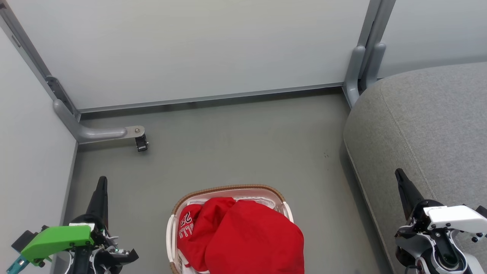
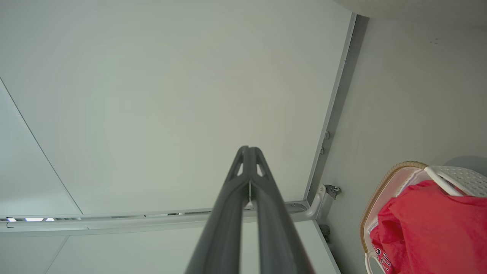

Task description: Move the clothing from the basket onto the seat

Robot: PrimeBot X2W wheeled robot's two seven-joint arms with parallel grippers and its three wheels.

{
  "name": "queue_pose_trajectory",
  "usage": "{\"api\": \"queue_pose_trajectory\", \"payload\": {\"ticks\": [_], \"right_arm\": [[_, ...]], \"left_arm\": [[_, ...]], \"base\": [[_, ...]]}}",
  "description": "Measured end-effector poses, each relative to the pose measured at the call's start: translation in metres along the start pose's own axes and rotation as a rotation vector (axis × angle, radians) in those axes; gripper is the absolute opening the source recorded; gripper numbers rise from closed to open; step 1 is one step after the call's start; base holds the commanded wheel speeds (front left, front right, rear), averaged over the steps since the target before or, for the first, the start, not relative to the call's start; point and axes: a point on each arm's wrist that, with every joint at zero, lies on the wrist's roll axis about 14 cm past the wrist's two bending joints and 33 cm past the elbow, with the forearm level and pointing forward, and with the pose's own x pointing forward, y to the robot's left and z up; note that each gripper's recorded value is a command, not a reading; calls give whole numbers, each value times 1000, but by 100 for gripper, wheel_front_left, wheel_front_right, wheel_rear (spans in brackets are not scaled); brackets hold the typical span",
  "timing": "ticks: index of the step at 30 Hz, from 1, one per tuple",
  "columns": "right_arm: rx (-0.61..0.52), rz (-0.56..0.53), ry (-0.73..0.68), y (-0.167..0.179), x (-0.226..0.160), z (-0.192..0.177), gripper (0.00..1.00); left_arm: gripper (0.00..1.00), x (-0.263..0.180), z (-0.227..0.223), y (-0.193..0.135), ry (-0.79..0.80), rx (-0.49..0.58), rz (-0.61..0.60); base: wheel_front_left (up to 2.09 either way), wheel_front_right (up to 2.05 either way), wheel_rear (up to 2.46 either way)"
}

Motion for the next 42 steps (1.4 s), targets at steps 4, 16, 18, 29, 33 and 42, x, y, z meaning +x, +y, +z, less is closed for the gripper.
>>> {"api": "queue_pose_trajectory", "payload": {"ticks": [4, 16, 18, 29, 33, 42], "right_arm": [[0, 0, 0, 0, 0, 0, 0], [0, 0, 0, 0, 0, 0, 0], [0, 0, 0, 0, 0, 0, 0], [0, 0, 0, 0, 0, 0, 0], [0, 0, 0, 0, 0, 0, 0], [11, -39, 0, -13, -4, -2, 100]], "left_arm": [[0, 0, 0, 0, 0, 0, 0], [0, 0, 0, 0, 0, 0, 0], [0, 0, 0, 0, 0, 0, 0], [0, 0, 0, 0, 0, 0, 0], [0, 0, 0, 0, 0, 0, 0], [100, -6, -1, 17, -2, -10, 50]], "base": [[0, 0, 0], [0, 0, 0], [0, 0, 0], [0, 0, 0], [0, 0, 0], [0, 0, 0]]}}
